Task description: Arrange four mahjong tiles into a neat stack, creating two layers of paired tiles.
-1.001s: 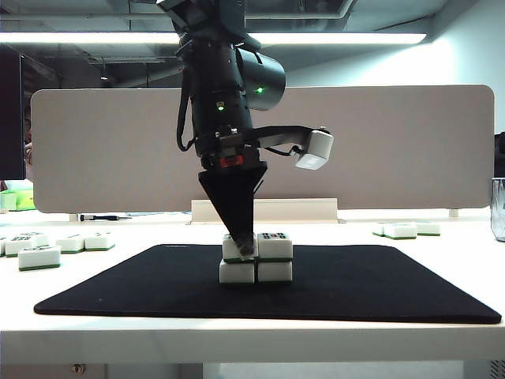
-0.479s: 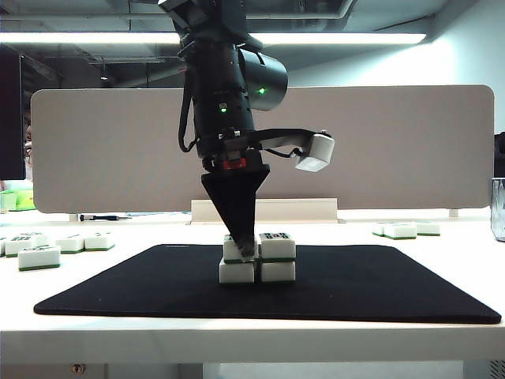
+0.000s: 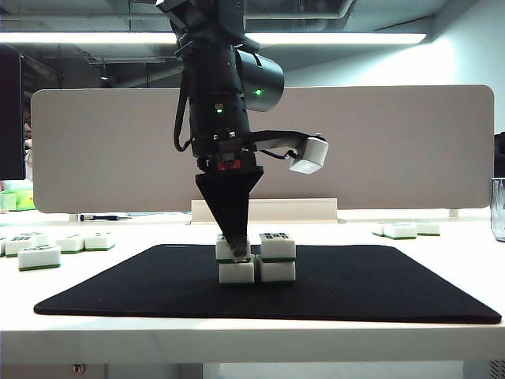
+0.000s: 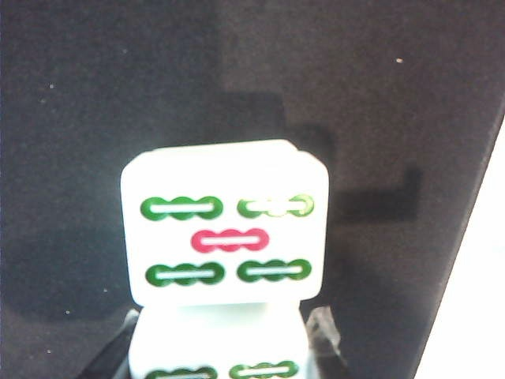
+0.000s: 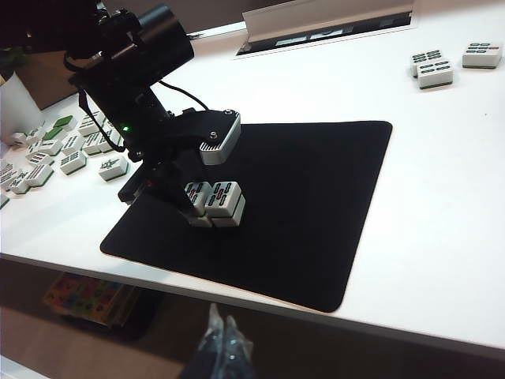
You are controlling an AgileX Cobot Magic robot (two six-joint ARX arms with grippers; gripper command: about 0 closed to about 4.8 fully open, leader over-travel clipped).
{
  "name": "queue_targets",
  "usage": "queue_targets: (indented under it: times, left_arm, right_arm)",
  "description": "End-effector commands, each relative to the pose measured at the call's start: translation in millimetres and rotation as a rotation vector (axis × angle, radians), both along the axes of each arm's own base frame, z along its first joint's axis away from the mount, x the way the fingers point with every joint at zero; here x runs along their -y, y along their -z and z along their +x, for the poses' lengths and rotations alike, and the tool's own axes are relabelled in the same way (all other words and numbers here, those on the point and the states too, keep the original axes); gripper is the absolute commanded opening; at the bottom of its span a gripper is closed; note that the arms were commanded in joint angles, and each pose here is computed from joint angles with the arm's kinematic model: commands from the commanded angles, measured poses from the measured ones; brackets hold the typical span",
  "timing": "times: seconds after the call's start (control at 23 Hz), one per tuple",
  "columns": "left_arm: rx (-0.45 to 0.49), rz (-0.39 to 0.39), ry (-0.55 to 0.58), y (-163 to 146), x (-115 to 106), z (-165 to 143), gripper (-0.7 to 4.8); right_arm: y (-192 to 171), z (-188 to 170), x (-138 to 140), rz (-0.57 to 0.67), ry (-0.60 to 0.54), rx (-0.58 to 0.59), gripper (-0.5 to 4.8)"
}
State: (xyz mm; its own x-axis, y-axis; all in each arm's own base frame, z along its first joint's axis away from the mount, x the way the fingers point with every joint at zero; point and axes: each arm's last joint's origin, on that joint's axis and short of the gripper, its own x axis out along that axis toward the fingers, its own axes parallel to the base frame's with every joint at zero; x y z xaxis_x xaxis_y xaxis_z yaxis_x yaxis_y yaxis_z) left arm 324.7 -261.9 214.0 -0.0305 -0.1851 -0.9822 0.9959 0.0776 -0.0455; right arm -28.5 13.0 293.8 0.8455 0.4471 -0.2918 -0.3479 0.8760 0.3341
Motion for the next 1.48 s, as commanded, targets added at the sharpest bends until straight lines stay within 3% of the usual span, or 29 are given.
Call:
queue_targets:
  times: [0.04, 0.7, 0.87, 1.09, 1.13, 1.17, 1.26, 1.48]
  left_arm:
    - [-0.001, 0.005, -0.003, 1.6, 0.3, 0.5, 0.94]
    - [-0.010, 0.007, -0.044, 1.6, 0.3, 0.3, 0.94]
    - [-0.010, 0.007, -0.043, 1.6, 0.5, 0.0, 1.74]
    - [-0.019, 0.009, -0.089, 0.9, 0.8, -0.3, 1.92]
    - [-0.018, 0.009, -0.089, 0.6, 0.8, -0.3, 2.12]
    - [-0.019, 0.010, -0.089, -0.7, 0.7, -0.4, 2.74]
    - [-0.019, 0.010, -0.089, -1.6, 0.7, -1.0, 3.10]
    - [-0.023, 0.016, -0.084, -3.8, 1.0, -3.6, 3.10]
  right_arm:
    - [-0.8, -2.5, 0.1, -0.003, 0.001, 0.025, -0.01]
    - [-0.8, -2.5, 0.1, -0.003, 0.001, 0.025, -0.01]
    - [-0.8, -2.5, 0.1, -0.003, 0.001, 0.025, -0.01]
    - [-0.7, -2.4, 0.1, -0.003, 0.001, 0.025, -0.01]
    - [-0.7, -2.4, 0.1, -0.003, 0.001, 0.025, -0.01]
    - [-0.7, -2.4, 0.1, -0.003, 0.001, 0.025, -0.01]
    - [-0.7, -2.4, 0.1, -0.003, 0.001, 0.025, -0.01]
    - [-0.8, -2.5, 0.1, -0.003, 0.001, 0.025, -0.01]
